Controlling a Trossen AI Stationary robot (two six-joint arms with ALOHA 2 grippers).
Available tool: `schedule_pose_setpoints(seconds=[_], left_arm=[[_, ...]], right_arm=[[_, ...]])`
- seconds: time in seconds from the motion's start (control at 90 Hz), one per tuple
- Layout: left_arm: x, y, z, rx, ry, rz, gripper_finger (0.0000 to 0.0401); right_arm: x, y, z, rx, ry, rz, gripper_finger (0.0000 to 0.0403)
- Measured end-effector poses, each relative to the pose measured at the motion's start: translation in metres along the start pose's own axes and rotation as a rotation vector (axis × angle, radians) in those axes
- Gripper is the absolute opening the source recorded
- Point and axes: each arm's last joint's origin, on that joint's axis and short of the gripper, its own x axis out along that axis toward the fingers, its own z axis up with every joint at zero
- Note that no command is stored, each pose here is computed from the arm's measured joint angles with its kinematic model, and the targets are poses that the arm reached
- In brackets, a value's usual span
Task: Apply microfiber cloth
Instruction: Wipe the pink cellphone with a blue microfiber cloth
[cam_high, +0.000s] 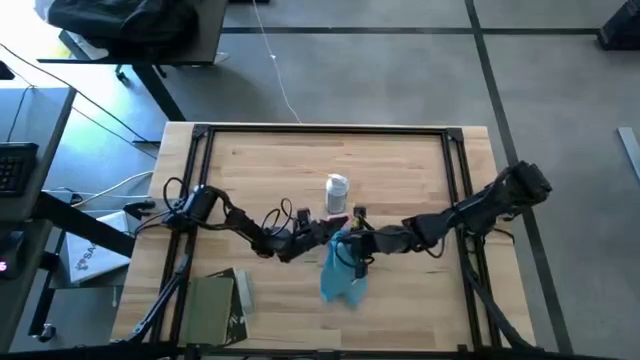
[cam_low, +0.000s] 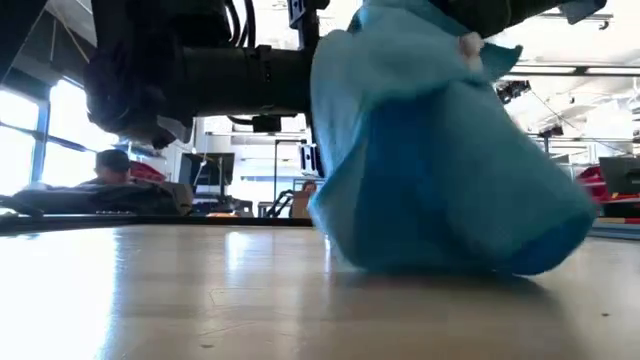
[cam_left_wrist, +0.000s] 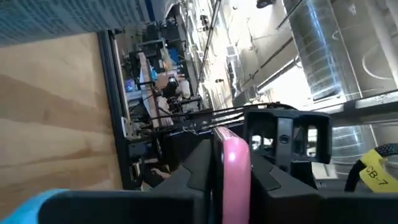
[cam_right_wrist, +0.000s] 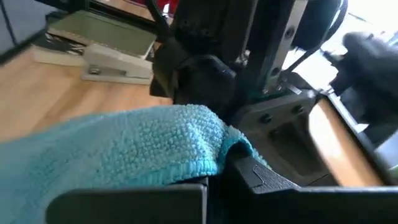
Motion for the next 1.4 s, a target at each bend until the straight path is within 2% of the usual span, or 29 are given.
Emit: schedule_pose_setpoints(seconds=[0.333,0.533,0.622,0.7,0.822,0.933,1.033,1.133,1.256,1.4], left_arm=[[0.003,0.003,0.004,0.001,-0.033,0.018,0.0026],[0.007,0.001,0.008,-0.035,-0.043,-0.002,0.0026],[0.008,0.0,0.009,-0.032,-0.025,-0.012,0.0025],[0.008,0.001,0.009,-0.001,-0.032,-0.006,0.0025],[0.004,0.0,0.006,0.063,-0.076,0.018,0.0025],[-0.001,-0.003,0.0,0.121,-0.134,0.05,0.0025],[0.001,-0.008,-0.009,0.195,-0.17,0.089,0.0025],[0.006,-0.014,-0.021,0.294,-0.172,0.123,0.0025],[0.012,-0.022,-0.029,0.352,-0.171,0.131,0.0025],[0.01,-0.023,-0.027,0.363,-0.209,0.137,0.0025]], right_arm=[[0.001,0.042,-0.016,0.096,0.071,0.122,0.0],[-0.013,0.062,-0.018,0.132,0.103,0.187,0.0],[-0.029,0.061,-0.008,0.155,0.099,0.196,0.0],[-0.047,0.054,0.005,0.183,0.066,0.172,0.0],[-0.078,0.042,0.021,0.154,0.02,0.097,0.0],[-0.094,0.03,0.03,0.089,-0.026,-0.052,0.0],[-0.09,0.019,0.03,0.01,-0.009,-0.2,0.0],[-0.074,0.01,0.026,-0.018,0.018,-0.268,0.0],[-0.045,0.012,0.014,-0.046,0.048,-0.229,0.0],[-0.016,0.032,-0.003,-0.056,0.053,-0.162,0.0]])
